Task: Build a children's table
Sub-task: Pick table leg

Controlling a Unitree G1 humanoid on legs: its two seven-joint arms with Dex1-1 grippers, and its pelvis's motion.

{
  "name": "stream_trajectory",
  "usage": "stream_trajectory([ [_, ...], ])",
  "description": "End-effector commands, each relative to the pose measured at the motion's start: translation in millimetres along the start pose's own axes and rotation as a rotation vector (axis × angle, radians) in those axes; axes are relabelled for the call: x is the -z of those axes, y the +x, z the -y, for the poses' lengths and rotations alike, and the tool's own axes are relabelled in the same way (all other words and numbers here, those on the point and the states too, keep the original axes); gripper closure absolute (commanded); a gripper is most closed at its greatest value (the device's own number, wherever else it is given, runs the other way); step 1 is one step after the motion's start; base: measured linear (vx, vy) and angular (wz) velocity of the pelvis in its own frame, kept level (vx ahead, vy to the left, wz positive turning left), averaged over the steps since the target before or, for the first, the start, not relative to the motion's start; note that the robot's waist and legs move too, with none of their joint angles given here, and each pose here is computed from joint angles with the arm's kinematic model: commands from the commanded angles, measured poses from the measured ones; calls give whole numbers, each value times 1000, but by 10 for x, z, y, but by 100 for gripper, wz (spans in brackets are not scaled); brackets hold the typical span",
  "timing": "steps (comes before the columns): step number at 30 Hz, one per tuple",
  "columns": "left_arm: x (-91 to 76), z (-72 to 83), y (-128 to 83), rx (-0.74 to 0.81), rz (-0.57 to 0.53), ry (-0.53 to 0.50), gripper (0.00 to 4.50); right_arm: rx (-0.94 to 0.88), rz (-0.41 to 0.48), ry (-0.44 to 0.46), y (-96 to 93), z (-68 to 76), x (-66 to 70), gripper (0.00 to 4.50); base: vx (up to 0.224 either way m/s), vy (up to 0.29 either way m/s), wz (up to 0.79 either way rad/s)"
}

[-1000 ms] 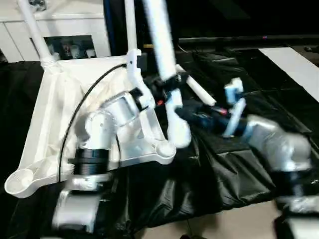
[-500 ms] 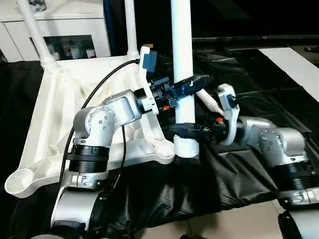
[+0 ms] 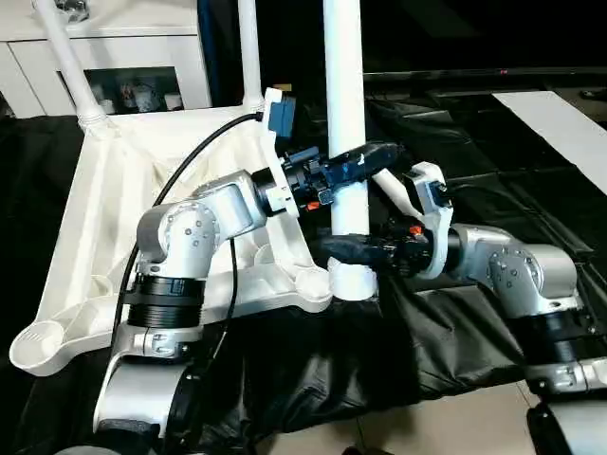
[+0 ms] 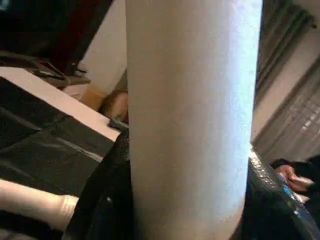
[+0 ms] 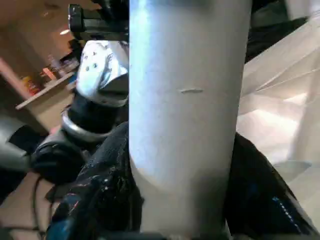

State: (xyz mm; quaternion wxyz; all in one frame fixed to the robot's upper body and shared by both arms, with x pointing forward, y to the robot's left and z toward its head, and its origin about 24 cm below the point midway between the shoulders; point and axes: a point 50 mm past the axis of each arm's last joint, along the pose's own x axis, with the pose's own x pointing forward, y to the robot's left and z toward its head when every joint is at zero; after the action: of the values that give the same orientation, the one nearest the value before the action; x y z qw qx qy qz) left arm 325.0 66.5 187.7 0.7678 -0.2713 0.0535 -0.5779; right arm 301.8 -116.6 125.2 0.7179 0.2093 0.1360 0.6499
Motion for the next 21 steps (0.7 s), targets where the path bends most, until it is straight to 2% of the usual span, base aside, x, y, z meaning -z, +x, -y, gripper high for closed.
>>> stream_trajectory([
  [1,-35,9,30,-22,3,40,180,57,8,-49,20,2,-24,255,0,0,0],
  [2,-50,-70,29,-160,10,105,168,189,18,-111,72,74,-27,255,0,0,0],
  [3,-62,-142,26,-279,15,142,168,287,21,-169,107,124,-31,255,0,0,0],
  [4,-70,-188,21,-358,19,164,146,350,24,-208,128,152,-36,255,0,0,0],
  [6,-54,-289,-6,-521,14,157,141,463,28,-242,170,201,-49,255,0,0,0],
  [9,-20,-366,-8,-711,75,144,141,673,55,-288,273,271,-39,256,0,0,0],
  [12,-18,-376,11,-783,147,113,141,735,63,-288,343,273,4,256,0,0,0],
  [16,-11,-387,39,-861,249,22,141,803,45,-356,458,248,81,256,0,0,0],
  [17,4,-377,66,-881,280,-7,170,834,54,-372,503,239,101,256,0,0,0],
  [18,38,-354,110,-868,296,-40,177,853,48,-414,547,227,109,256,0,0,0],
  [21,87,-332,139,-868,286,-54,181,870,57,-444,571,219,83,256,0,0,0],
])
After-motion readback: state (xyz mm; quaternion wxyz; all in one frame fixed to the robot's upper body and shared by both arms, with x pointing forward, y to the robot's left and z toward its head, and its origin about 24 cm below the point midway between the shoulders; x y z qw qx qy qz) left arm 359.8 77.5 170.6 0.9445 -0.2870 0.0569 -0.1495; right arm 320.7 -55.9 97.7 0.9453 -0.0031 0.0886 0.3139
